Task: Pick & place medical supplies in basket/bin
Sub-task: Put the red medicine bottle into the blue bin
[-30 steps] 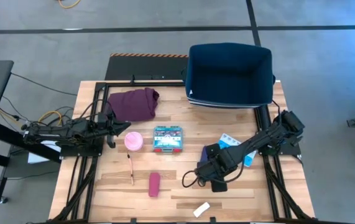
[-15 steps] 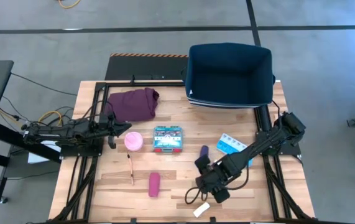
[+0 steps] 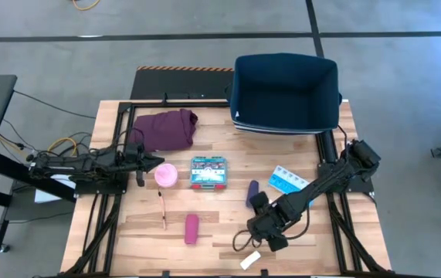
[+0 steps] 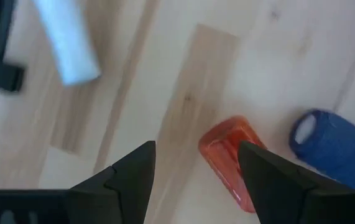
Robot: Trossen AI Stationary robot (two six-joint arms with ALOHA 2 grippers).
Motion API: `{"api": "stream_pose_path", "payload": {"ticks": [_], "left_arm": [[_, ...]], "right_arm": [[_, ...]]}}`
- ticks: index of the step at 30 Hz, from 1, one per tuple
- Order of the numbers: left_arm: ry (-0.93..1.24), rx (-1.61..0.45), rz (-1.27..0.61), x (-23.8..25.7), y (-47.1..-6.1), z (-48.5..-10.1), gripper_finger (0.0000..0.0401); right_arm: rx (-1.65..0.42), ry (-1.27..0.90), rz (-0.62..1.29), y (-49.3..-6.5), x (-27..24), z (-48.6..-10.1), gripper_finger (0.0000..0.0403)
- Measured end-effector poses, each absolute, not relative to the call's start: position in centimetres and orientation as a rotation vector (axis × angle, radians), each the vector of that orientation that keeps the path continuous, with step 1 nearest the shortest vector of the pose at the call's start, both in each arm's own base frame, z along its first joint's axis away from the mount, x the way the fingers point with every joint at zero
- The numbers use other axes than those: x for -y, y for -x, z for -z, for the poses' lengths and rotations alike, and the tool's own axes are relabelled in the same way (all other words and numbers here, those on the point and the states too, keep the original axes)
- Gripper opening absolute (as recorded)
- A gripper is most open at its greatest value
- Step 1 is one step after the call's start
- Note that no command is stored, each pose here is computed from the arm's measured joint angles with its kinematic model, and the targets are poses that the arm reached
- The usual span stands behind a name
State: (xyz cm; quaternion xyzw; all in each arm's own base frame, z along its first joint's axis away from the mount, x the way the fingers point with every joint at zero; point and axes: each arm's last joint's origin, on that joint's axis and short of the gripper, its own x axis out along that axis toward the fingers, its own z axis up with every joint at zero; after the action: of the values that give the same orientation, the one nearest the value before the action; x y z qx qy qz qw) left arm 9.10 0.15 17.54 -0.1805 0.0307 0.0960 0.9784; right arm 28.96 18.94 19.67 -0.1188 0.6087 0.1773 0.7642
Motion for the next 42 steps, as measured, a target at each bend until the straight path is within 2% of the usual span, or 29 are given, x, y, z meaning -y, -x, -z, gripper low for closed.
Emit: {"api": "stream_pose_path", "payload": {"ticks": [8, 19, 24, 36, 42], "left_arm": [[0.332, -0.098, -0.197, -0.2, -9.0, -17.3, 0.0], [0.324, -0.104, -0.197, -0.2, -9.0, -17.3, 0.0], [0.328, -0.105, -0.199, -0.2, -9.0, -17.2, 0.0], [0.319, -0.107, -0.199, -0.2, -9.0, -17.2, 0.0], [0.319, -0.107, -0.2, -0.2, -9.0, -17.2, 0.0]], "right_arm": [[-1.301, 0.366, -0.397, -28.9, -18.8, -19.7, 0.0224], [-1.307, 0.37, -0.401, -28.8, -18.9, -19.6, 0.0224], [-1.431, 0.398, -0.374, -27.3, -19.0, -19.4, 0.0224], [-1.426, 0.432, -0.39, -26.7, -19.7, -19.4, 0.0224], [-1.419, 0.418, -0.332, -26.8, -19.6, -19.5, 0.0224]]}}
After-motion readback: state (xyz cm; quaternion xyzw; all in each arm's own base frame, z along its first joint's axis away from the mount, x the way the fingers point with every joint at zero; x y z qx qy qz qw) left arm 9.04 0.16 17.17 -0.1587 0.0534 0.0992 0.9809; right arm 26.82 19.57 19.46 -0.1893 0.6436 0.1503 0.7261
